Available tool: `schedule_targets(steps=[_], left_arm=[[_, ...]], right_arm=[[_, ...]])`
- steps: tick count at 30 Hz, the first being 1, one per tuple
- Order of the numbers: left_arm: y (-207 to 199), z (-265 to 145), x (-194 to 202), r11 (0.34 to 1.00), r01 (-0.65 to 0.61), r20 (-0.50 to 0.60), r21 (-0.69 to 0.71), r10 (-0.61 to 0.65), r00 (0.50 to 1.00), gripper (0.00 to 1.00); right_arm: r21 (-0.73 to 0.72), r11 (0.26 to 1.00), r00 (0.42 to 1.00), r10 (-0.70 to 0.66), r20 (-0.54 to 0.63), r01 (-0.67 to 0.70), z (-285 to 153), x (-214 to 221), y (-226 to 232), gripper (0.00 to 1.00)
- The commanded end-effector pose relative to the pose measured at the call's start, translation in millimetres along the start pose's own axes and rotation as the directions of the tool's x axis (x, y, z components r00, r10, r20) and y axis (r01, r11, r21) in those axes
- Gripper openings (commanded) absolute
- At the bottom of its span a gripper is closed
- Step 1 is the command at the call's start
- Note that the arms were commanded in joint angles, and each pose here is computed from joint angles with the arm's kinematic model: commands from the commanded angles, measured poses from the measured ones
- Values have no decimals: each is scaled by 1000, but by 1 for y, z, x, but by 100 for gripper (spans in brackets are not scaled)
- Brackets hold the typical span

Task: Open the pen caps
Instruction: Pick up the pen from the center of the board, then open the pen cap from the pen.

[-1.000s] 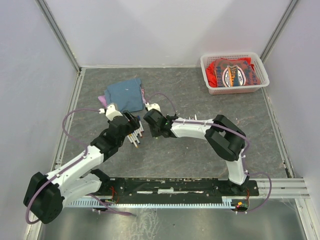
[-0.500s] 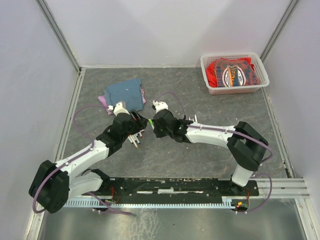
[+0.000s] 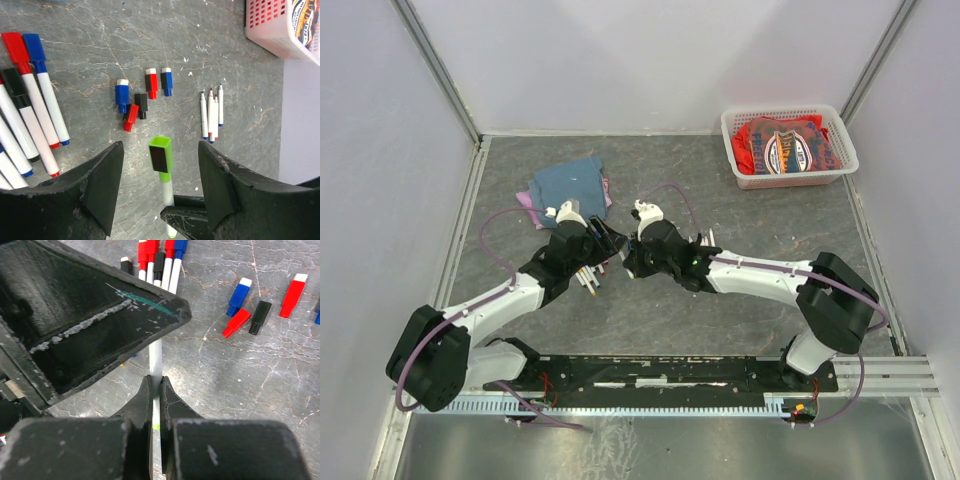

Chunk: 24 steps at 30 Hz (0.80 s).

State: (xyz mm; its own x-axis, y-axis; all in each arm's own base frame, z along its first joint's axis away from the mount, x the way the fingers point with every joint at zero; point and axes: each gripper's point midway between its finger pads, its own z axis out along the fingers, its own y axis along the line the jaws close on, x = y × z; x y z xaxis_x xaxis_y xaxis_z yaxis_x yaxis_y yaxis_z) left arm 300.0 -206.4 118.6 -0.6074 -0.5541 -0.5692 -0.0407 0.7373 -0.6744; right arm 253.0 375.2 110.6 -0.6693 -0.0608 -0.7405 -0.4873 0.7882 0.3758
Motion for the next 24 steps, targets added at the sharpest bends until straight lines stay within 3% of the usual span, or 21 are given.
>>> schedule_targets(steps=[1, 24], left_arm=[[-32, 0, -19, 993, 57, 32, 106, -61, 998, 66], [-34, -4, -22, 981, 104, 10, 165, -107, 994, 44]], right_arm=[[-101, 995, 996, 34, 77, -26, -14, -24, 23, 1], [-178, 983, 995, 67, 76, -52, -25, -25, 28, 1]])
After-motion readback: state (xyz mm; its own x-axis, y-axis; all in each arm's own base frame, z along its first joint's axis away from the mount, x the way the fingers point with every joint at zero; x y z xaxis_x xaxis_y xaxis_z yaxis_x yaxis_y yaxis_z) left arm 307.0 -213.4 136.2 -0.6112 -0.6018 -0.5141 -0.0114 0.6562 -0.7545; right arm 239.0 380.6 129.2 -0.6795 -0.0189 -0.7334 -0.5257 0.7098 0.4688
